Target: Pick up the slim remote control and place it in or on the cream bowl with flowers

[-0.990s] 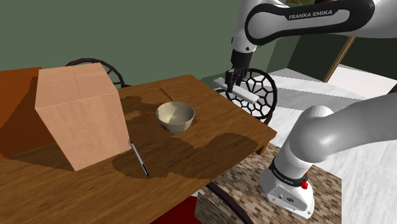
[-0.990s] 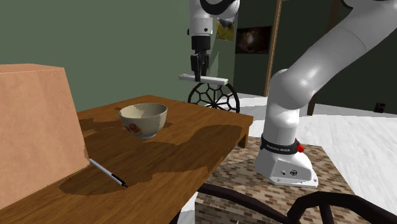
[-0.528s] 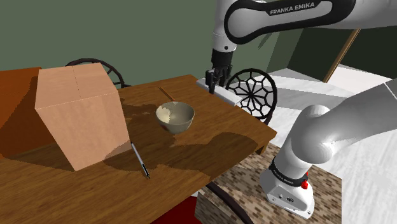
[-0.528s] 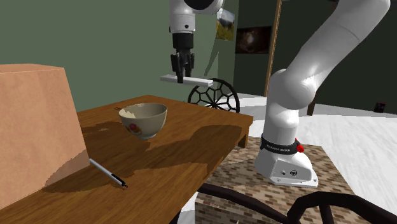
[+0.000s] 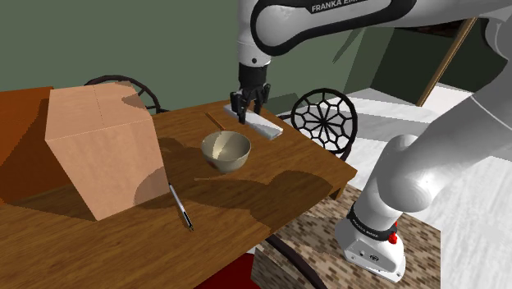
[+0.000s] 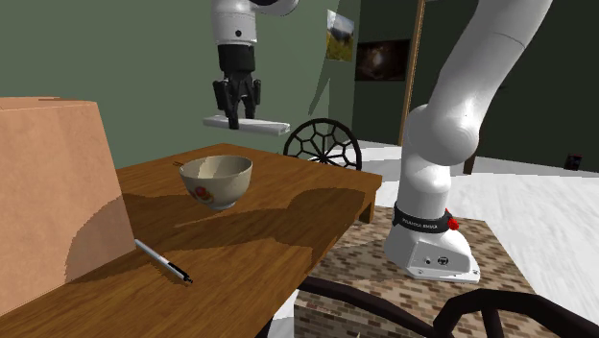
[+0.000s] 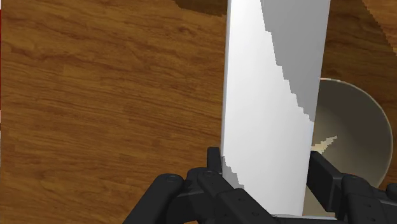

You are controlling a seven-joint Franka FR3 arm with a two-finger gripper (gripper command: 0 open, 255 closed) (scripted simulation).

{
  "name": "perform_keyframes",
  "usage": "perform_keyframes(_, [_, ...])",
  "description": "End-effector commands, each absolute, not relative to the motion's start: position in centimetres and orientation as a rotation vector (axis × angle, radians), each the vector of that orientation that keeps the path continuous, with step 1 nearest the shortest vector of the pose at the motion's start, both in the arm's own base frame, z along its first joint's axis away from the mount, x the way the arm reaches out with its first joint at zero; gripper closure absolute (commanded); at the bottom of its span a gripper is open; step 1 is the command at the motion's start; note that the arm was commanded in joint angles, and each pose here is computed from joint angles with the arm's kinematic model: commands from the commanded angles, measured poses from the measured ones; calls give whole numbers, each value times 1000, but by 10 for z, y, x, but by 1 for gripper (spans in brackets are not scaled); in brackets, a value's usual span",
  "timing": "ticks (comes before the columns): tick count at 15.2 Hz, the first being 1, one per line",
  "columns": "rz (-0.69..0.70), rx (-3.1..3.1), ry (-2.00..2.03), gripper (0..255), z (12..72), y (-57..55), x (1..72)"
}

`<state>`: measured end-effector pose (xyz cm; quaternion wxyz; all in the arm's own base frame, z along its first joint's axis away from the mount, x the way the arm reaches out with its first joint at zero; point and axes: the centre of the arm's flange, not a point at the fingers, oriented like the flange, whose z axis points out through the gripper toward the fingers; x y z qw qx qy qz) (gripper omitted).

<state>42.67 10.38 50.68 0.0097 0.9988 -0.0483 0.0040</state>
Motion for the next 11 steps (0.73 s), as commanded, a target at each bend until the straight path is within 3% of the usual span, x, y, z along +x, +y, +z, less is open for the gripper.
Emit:
perform_keyframes(1, [13, 3119, -152, 255, 507, 128, 442])
perform_keyframes(11, [13, 3119, -152, 255, 477, 168, 467])
